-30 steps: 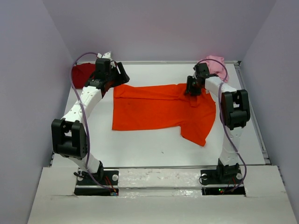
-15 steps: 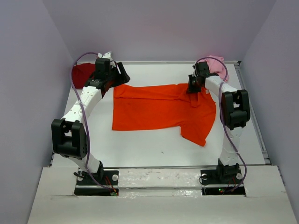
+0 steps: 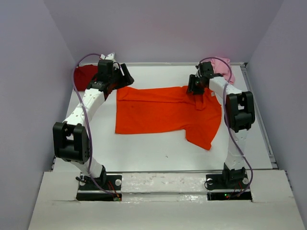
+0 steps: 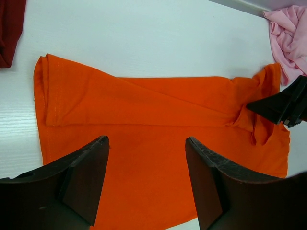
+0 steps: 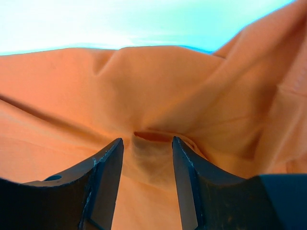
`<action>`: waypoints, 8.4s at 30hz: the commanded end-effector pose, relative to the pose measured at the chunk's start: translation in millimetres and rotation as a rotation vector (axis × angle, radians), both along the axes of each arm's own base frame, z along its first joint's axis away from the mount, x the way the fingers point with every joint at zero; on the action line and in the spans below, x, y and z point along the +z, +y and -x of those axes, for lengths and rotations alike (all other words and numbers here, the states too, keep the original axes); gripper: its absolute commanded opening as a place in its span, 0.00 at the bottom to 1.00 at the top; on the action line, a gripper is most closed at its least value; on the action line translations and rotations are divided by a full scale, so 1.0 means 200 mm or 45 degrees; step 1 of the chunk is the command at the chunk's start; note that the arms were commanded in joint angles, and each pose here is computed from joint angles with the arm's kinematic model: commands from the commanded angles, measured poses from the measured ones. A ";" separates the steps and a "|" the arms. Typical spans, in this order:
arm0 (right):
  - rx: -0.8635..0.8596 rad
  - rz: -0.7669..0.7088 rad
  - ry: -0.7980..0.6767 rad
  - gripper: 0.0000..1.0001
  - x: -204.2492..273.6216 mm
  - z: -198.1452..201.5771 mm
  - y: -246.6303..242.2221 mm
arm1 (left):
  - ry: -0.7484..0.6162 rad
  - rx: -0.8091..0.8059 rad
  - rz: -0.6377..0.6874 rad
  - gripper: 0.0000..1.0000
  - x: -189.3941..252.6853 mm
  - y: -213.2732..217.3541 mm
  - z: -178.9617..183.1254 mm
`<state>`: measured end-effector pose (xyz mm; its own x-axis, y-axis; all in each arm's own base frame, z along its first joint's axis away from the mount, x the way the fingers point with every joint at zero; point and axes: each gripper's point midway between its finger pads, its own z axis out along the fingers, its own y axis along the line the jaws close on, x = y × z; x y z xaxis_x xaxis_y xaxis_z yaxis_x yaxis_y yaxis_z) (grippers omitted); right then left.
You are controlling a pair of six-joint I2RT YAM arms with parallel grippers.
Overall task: Fold and stack the t-shirts
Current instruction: Fold the flattened tshirt in 1/3 of the way
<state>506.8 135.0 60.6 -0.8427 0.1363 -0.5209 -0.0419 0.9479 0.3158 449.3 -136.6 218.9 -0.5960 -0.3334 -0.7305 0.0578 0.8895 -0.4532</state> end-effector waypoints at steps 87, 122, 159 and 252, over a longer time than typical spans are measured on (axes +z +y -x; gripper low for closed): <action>-0.370 0.926 -0.224 0.45 0.30 -0.12 -0.36 | -0.045 -0.080 0.053 0.74 0.05 -0.06 0.02; -0.322 0.704 -0.197 0.41 0.23 -0.19 -0.33 | -0.042 -0.079 0.042 0.74 0.04 -0.06 0.02; -0.518 0.808 -0.193 0.00 0.27 -0.14 -0.72 | -0.043 -0.096 0.054 0.74 0.04 -0.07 0.02; -0.628 0.863 -0.130 0.50 0.14 -0.19 -0.90 | -0.004 -0.085 0.050 0.74 -0.05 -0.09 0.01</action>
